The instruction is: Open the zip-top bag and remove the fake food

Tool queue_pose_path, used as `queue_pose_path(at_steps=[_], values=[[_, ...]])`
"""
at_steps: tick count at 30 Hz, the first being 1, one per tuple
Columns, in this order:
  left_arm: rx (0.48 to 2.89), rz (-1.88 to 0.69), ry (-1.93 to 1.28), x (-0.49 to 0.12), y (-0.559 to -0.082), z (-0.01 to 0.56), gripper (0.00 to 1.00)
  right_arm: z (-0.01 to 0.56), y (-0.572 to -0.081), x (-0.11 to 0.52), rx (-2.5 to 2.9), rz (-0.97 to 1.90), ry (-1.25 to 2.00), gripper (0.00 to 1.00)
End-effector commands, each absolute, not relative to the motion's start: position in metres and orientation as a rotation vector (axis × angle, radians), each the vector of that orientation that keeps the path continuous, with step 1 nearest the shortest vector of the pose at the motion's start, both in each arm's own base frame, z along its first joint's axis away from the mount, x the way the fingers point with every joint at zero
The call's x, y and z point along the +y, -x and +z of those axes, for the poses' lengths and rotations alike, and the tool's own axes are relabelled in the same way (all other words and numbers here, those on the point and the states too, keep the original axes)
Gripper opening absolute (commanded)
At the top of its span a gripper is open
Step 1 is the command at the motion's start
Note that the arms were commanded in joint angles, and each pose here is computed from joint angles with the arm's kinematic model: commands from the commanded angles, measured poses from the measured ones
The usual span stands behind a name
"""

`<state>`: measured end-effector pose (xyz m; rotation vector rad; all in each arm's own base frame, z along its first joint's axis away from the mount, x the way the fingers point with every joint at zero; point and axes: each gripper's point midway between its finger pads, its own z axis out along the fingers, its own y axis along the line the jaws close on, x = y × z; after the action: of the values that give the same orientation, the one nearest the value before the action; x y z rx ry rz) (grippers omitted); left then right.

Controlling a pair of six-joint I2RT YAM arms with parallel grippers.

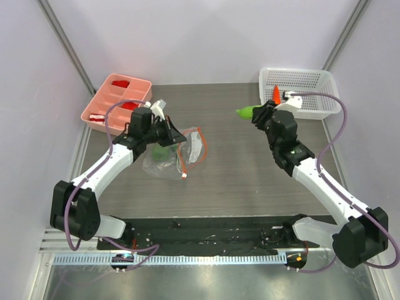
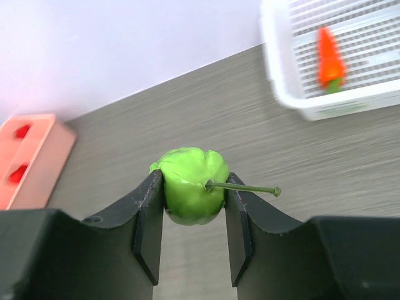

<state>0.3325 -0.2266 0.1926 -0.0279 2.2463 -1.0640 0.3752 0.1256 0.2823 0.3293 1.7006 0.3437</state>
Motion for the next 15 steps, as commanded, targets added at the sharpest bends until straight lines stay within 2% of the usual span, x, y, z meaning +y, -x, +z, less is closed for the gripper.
queue_pose_path(at_steps=[1,9,10,15], values=[[2.198,-1.064,0.029,-0.225,-0.337,0.203,0.0,0.29,-0.403,0.082,1.615,0.273,-0.419,0.01],[2.216,-1.057,0.027,-0.225,-0.338,0.197,0.0,0.264,-0.473,0.004,1.635,0.165,-0.541,0.01],[2.218,-1.057,0.028,-0.225,-0.338,0.197,0.0,0.276,-0.484,-0.013,1.613,0.14,-0.56,0.01],[2.214,-1.053,0.026,-0.224,-0.338,0.199,0.0,0.238,-0.527,-0.054,1.699,0.114,-0.645,0.03]])
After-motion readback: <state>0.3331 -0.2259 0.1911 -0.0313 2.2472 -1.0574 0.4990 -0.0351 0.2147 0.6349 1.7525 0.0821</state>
